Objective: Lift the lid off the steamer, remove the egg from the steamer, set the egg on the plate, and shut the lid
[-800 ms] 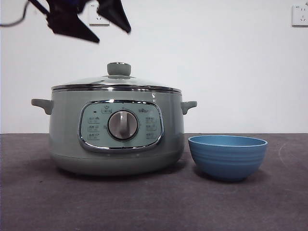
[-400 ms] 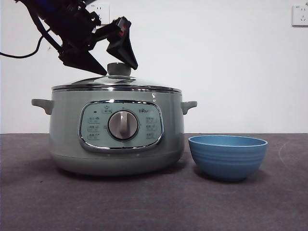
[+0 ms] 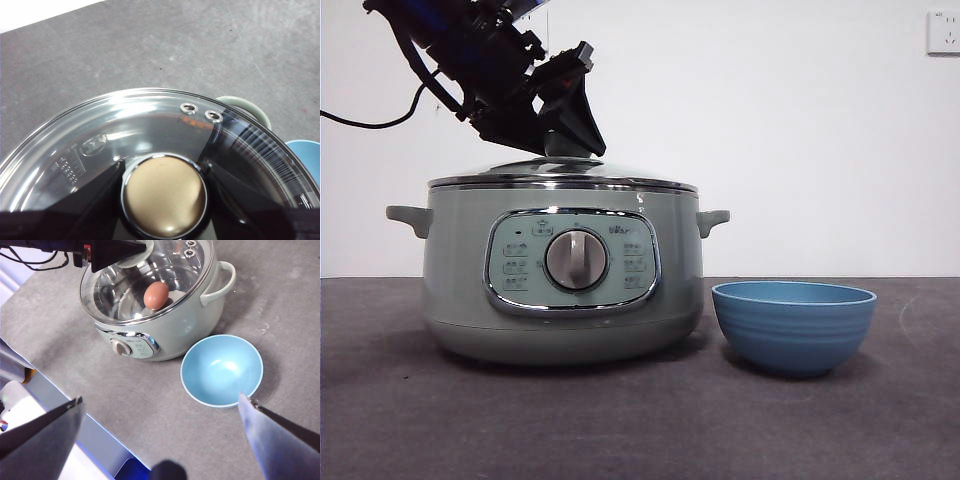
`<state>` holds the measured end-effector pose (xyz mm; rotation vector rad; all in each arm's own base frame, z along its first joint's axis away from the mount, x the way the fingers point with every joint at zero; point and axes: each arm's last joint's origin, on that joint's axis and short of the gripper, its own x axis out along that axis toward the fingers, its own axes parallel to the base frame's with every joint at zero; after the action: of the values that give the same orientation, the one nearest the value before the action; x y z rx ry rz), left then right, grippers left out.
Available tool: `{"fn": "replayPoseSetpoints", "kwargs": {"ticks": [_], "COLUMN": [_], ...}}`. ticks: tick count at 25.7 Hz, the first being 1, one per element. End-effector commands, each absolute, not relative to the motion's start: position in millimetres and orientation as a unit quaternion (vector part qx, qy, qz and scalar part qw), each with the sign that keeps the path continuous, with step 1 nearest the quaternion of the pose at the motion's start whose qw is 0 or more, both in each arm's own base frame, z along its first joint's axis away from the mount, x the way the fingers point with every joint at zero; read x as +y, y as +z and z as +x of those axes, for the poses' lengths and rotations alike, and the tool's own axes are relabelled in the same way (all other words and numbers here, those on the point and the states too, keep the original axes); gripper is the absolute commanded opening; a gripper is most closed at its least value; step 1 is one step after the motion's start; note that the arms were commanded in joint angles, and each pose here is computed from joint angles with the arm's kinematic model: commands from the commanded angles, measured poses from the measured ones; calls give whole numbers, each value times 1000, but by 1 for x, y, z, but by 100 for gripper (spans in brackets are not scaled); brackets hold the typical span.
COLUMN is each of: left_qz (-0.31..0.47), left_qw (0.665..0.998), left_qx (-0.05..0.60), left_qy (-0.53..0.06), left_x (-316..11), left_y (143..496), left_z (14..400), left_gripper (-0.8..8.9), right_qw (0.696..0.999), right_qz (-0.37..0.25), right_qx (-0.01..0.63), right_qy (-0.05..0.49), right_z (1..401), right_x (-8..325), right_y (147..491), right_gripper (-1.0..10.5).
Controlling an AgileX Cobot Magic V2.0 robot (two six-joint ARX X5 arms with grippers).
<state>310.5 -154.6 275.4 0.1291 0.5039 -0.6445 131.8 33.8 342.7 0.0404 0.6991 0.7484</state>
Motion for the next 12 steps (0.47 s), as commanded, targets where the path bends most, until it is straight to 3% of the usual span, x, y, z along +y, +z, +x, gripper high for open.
{"fn": "replayPoseSetpoints", "kwargs": {"ticks": [1, 3, 12], "left_qz": [57, 57, 42], "left_qw": [915, 914, 921], "left_qx": [255, 259, 240], "left_qy": [-307, -306, -305], "left_x": [-154, -154, -153], "left_y": [273, 272, 281], "left_z": [311, 311, 310], "left_gripper": [95, -11, -8], "right_qw": [873, 873, 873], "right_qz": [20, 20, 20], "right_qx": [331, 331, 331], "right_qy": [357, 357, 357], "right_z": [132, 132, 132], "right_x": [34, 34, 34], "right_y": [344, 344, 344], "right_gripper": [566, 566, 566]}}
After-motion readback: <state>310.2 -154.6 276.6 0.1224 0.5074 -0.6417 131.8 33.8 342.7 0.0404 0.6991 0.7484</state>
